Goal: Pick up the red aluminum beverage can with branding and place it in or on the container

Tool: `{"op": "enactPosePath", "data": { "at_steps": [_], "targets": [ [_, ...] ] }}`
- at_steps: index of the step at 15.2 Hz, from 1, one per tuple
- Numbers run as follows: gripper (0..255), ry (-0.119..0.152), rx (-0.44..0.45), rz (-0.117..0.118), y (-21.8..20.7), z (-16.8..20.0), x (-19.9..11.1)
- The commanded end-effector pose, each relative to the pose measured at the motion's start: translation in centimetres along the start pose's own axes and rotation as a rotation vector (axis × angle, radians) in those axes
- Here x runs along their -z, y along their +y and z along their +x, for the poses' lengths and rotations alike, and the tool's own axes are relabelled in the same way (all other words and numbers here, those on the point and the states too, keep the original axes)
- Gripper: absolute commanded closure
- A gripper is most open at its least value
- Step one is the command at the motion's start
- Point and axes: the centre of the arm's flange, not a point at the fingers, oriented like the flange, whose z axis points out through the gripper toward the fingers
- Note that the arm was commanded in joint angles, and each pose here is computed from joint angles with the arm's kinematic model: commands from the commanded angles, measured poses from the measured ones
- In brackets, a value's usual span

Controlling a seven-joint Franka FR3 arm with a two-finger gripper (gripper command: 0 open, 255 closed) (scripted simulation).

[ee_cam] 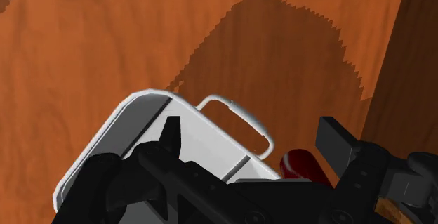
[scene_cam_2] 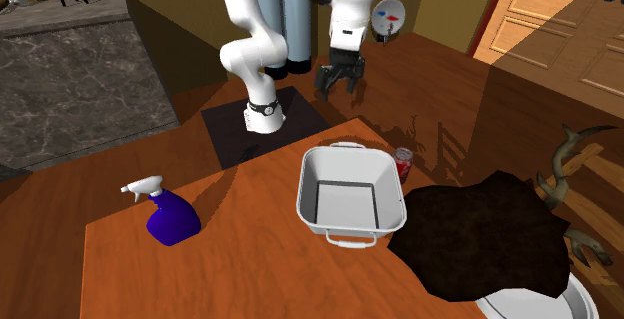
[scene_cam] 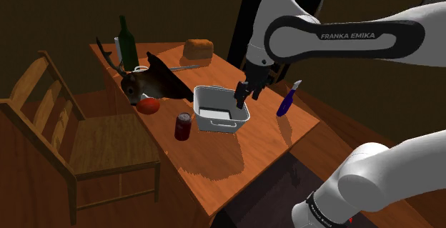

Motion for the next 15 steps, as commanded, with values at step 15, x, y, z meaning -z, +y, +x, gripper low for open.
{"op": "enactPosePath", "data": {
  "at_steps": [15],
  "targets": [
    [0,0.034,-0.062,0.059,-9.7,14.6,-10.3]
  ]
}}
